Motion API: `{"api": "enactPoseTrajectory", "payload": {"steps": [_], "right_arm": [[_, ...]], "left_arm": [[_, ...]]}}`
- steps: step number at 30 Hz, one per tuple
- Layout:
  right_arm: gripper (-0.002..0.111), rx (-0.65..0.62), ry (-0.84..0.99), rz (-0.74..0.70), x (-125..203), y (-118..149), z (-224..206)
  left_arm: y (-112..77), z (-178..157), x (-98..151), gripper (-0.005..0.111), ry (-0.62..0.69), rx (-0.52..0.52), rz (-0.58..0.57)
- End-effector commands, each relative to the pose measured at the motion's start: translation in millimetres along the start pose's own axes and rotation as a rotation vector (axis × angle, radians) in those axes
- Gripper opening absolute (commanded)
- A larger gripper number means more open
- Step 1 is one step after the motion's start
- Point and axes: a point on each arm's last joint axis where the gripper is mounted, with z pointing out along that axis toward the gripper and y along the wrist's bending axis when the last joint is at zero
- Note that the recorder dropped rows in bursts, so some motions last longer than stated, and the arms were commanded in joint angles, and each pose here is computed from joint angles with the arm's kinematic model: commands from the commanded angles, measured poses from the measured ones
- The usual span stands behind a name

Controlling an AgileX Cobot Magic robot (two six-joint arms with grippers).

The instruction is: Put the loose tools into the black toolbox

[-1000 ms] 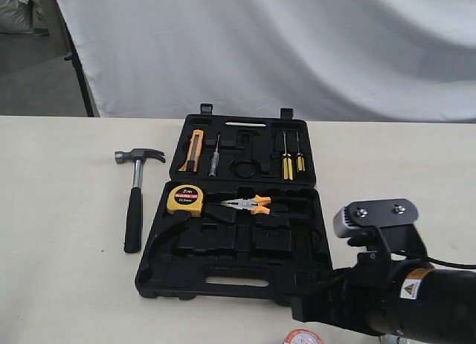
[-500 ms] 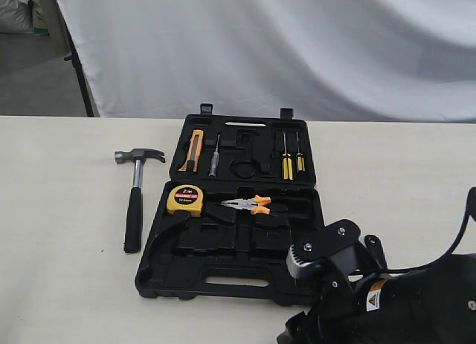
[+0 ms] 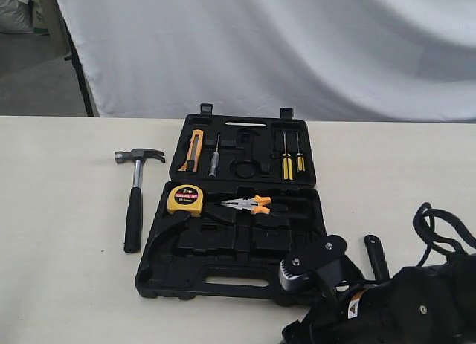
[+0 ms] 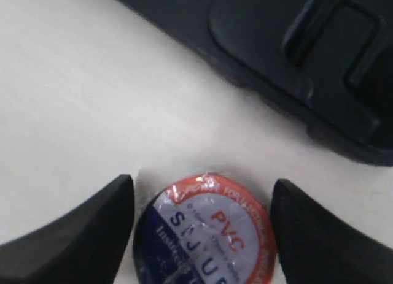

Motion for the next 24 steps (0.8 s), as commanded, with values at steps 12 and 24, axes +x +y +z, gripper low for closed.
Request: {"api": "enactPoseTrajectory", "payload": {"steps": [12,24], "right_arm": [[0.019,-0.019,0.029,-0.056,6,10,3],[0.000,-0.057,-0.099,-0.046,-7,15,-32]], "left_arm": [[-0.7,0,-2,0.001,-0.013,0.008,0.001],[-0.7,0,-2,0.001,-0.013,0.008,0.001]]}}
